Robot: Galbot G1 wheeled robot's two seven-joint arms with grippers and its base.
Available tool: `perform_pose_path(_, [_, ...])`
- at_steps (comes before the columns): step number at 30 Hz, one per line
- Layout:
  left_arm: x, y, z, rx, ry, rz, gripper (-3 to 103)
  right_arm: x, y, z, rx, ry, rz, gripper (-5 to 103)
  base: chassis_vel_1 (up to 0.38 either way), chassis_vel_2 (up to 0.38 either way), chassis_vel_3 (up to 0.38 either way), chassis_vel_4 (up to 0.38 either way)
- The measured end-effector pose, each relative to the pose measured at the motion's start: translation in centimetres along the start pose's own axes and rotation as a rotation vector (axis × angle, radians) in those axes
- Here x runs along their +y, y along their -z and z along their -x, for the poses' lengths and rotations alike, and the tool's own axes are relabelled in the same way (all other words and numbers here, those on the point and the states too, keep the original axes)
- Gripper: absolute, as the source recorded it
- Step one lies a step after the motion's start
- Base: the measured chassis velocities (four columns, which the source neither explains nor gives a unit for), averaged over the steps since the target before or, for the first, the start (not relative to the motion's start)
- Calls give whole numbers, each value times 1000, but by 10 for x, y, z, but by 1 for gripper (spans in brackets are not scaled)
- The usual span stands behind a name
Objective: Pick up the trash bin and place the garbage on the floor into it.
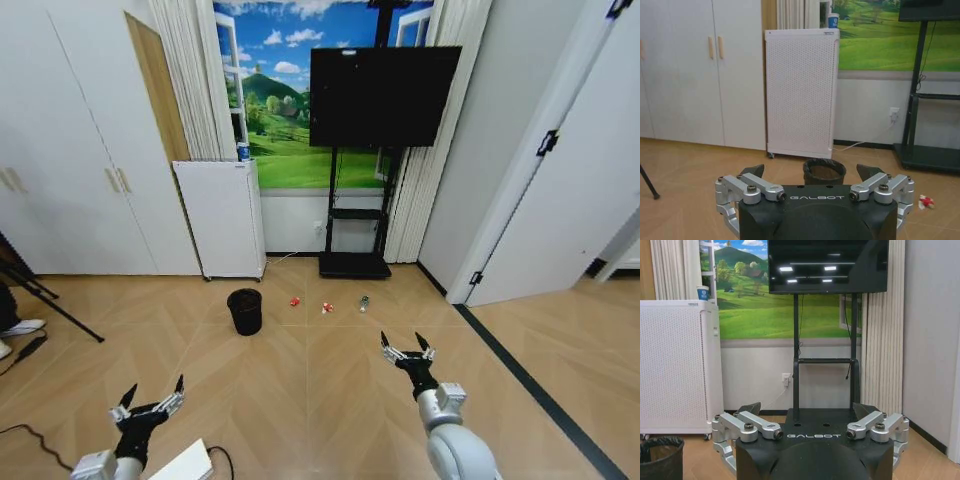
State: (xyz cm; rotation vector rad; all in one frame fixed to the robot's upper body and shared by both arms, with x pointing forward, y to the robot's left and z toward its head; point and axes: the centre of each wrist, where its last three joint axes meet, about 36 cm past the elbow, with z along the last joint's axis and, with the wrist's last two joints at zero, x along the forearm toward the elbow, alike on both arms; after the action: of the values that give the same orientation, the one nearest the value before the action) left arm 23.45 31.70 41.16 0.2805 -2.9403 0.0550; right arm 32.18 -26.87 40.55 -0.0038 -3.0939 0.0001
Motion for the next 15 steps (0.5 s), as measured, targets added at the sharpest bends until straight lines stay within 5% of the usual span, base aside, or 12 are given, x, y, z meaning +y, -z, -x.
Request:
perform_pose_path(3, [-5,-11,6,17,-18,-27,100,-3,-4,-3,7,-3,-15,100,0,0,0,0])
perform_pose_path(10, [2,-19,10,31,9,58,100,-14,-17,-9,-10,-21,-55,100,0,0,0,0])
perform_pose_path(15, [15,-16,16,-60,-151,115,100,-17,-21,-12,-27,12,-67,100,0,0,0,0])
